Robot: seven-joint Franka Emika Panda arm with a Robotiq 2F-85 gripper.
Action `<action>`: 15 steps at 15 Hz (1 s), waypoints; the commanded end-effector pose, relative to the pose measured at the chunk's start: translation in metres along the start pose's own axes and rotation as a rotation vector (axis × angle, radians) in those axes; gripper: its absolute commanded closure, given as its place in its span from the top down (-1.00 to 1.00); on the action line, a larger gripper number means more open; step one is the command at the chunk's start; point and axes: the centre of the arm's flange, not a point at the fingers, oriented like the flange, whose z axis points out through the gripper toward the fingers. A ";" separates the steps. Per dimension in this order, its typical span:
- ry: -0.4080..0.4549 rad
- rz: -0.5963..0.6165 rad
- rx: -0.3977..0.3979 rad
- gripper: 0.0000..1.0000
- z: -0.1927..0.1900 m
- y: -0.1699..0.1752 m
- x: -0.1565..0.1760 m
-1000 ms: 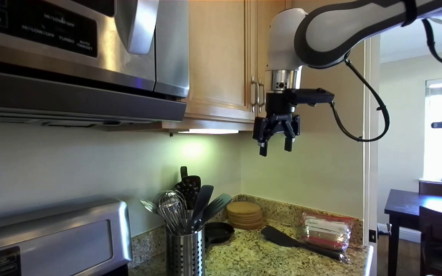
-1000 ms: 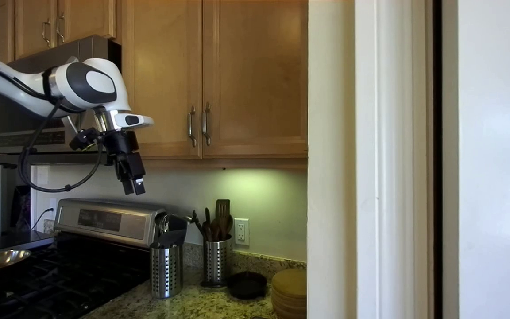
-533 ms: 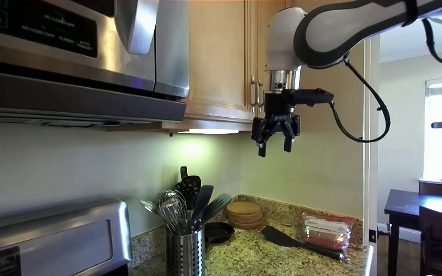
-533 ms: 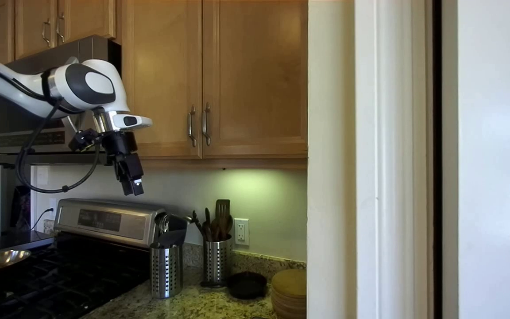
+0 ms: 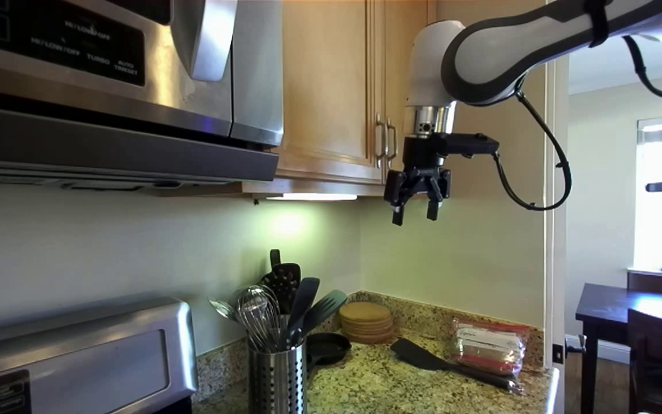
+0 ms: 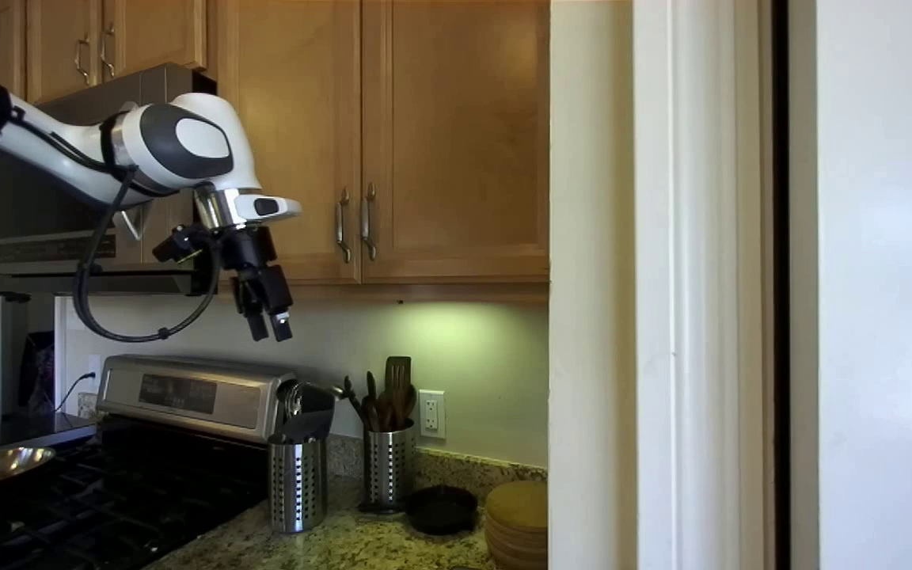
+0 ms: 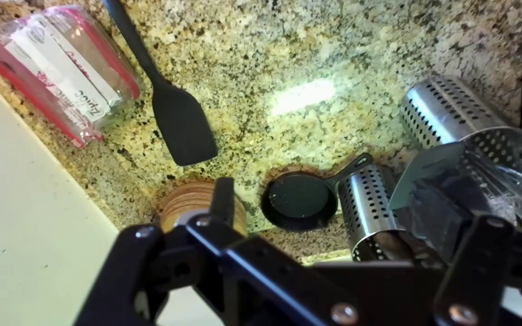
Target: Open the left side of the cabinet
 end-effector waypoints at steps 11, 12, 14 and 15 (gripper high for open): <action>0.196 -0.045 0.157 1.00 -0.065 0.077 0.012; 0.224 -0.026 0.157 1.00 -0.071 0.076 0.013; 0.287 -0.028 0.178 1.00 -0.083 0.073 0.017; 0.310 -0.024 0.185 1.00 -0.088 0.070 0.019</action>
